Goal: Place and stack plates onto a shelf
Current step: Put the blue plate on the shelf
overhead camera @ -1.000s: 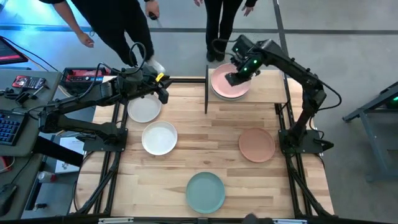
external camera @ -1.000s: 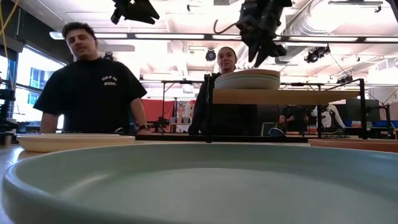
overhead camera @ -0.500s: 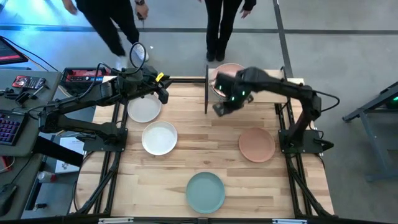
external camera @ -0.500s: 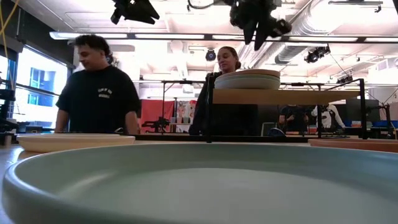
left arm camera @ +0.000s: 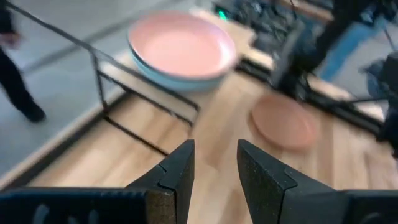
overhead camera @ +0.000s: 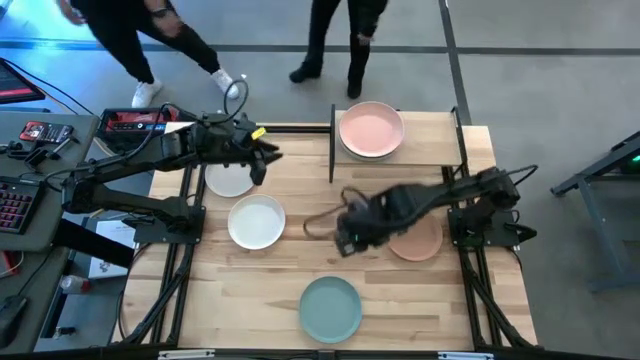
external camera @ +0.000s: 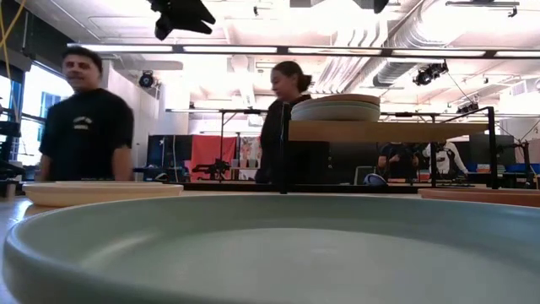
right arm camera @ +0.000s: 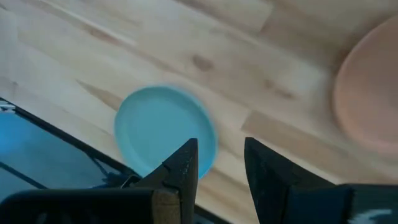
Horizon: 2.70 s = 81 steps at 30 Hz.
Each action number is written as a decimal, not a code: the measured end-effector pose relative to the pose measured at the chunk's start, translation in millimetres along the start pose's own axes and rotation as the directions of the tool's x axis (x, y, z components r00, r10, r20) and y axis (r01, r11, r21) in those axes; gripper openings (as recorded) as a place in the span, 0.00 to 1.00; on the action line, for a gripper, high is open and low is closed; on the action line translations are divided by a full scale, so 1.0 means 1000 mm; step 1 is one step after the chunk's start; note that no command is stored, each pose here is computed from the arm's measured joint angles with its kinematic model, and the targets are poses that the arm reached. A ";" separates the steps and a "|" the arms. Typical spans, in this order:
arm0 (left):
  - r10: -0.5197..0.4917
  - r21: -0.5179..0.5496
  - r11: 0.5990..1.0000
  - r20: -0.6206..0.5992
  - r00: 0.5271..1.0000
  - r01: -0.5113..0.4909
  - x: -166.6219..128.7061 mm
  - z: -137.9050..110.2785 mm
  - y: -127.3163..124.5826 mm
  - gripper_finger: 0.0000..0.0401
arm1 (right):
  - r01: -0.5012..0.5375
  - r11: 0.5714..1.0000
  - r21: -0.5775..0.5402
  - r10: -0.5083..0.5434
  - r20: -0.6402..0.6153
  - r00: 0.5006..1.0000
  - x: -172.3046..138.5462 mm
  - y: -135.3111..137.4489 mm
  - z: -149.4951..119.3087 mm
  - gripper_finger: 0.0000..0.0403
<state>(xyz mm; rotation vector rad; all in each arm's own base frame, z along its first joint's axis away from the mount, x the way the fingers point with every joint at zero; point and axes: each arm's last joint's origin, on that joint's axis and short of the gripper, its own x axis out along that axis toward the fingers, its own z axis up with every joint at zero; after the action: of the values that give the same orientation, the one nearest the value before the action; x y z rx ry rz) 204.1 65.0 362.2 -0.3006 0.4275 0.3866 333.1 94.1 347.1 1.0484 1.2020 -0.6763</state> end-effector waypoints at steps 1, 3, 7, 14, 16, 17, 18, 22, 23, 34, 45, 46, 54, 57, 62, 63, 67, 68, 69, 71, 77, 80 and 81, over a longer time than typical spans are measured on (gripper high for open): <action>-0.008 0.005 1.000 -0.026 1.000 0.008 0.000 -0.003 -0.001 0.28 | 0.002 1.000 0.009 -0.002 -0.006 1.000 0.006 0.004 -0.008 0.27; -0.017 0.016 1.000 -0.081 0.997 0.019 -0.001 -0.009 -0.005 0.28 | 0.003 0.999 0.034 -0.003 -0.013 1.000 0.018 0.013 -0.022 0.27; -0.041 0.044 0.998 -0.162 0.986 0.048 -0.002 -0.019 -0.014 0.28 | 0.016 0.998 0.059 -0.014 -0.027 1.000 0.045 0.027 -0.043 0.27; -0.100 0.041 0.993 -0.240 0.966 0.113 0.002 -0.039 -0.031 0.28 | 0.074 0.996 0.056 -0.072 -0.030 0.997 0.093 0.041 -0.065 0.27; -0.117 0.044 0.990 -0.257 0.959 0.132 0.003 -0.045 -0.037 0.28 | 0.094 0.994 0.059 -0.092 -0.036 0.995 0.105 0.043 -0.070 0.27; -0.123 0.046 0.989 -0.267 0.956 0.141 0.003 -0.048 -0.039 0.28 | 0.109 0.992 0.060 -0.107 -0.043 0.993 0.111 0.043 -0.073 0.27; -0.128 0.046 0.988 -0.276 0.953 0.147 0.003 -0.051 -0.041 0.28 | 0.123 0.990 0.064 -0.120 -0.049 0.992 0.117 0.044 -0.075 0.27; -0.145 0.033 0.986 -0.309 0.940 0.163 0.004 -0.062 -0.048 0.28 | 0.161 0.985 0.069 -0.158 -0.054 0.986 0.133 0.044 -0.084 0.27; -0.149 0.030 0.986 -0.318 0.936 0.167 0.005 -0.065 -0.049 0.28 | 0.173 0.983 0.066 -0.169 -0.054 0.984 0.138 0.044 -0.086 0.27; -0.142 0.056 0.984 -0.325 0.935 0.169 0.000 -0.076 -0.064 0.28 | 0.269 0.963 0.033 -0.267 -0.052 0.962 0.179 0.041 -0.098 0.27; -0.147 0.063 0.982 -0.327 0.933 0.177 -0.001 -0.077 -0.066 0.28 | 0.342 0.939 0.016 -0.341 -0.048 0.939 0.212 0.036 -0.105 0.27; -0.147 0.063 0.982 -0.327 0.933 0.177 -0.001 -0.077 -0.066 0.28 | 0.343 0.939 0.016 -0.342 -0.052 0.938 0.214 0.036 -0.106 0.27; -0.148 0.063 0.982 -0.327 0.933 0.177 -0.001 -0.077 -0.066 0.28 | 0.331 0.943 0.015 -0.330 -0.060 0.942 0.217 0.038 -0.106 0.27; -0.147 0.064 0.982 -0.327 0.933 0.177 -0.001 -0.077 -0.066 0.28 | 0.331 0.944 0.015 -0.329 -0.057 0.943 0.220 0.038 -0.106 0.27; -0.146 0.063 0.983 -0.326 0.934 0.175 -0.001 -0.077 -0.066 0.28 | 0.333 0.943 0.016 -0.331 -0.075 0.941 0.223 0.038 -0.106 0.25; -0.146 0.062 0.983 -0.326 0.934 0.175 0.000 -0.077 -0.066 0.28 | 0.331 0.943 0.016 -0.329 -0.077 0.941 0.223 0.038 -0.107 0.24; -0.145 0.062 0.983 -0.326 0.934 0.175 0.000 -0.077 -0.066 0.28 | 0.336 0.942 0.017 -0.333 -0.089 0.939 0.223 0.038 -0.107 0.12; -0.145 0.062 0.983 -0.326 0.934 0.175 0.000 -0.077 -0.066 0.28 | 0.338 0.941 0.017 -0.335 -0.092 0.938 0.223 0.038 -0.107 0.08; -0.145 0.062 0.983 -0.326 0.934 0.174 0.000 -0.077 -0.066 0.28 | 0.336 0.942 0.016 -0.333 -0.099 0.938 0.223 0.038 -0.107 0.05; -0.145 0.062 0.983 -0.326 0.934 0.175 0.000 -0.077 -0.066 0.28 | 0.335 0.942 0.016 -0.331 -0.108 0.937 0.223 0.038 -0.107 0.02; -0.146 0.063 0.983 -0.326 0.934 0.175 0.000 -0.077 -0.066 0.28 | 0.323 0.946 0.019 -0.319 -0.124 0.940 0.219 0.039 -0.108 0.01; -0.146 0.063 0.983 -0.326 0.934 0.175 0.000 -0.077 -0.066 0.28 | 0.320 0.947 0.032 -0.315 -0.110 0.943 0.211 0.039 -0.107 0.00; -0.146 0.063 0.983 -0.326 0.934 0.175 0.000 -0.077 -0.066 0.28 | 0.315 0.949 0.036 -0.310 -0.100 0.946 0.206 0.039 -0.106 0.00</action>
<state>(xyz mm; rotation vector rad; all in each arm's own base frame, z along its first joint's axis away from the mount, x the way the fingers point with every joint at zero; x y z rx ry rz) 205.1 -20.9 308.8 -0.3082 0.7331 0.1556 378.3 227.5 158.9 0.9484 1.4563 -0.9167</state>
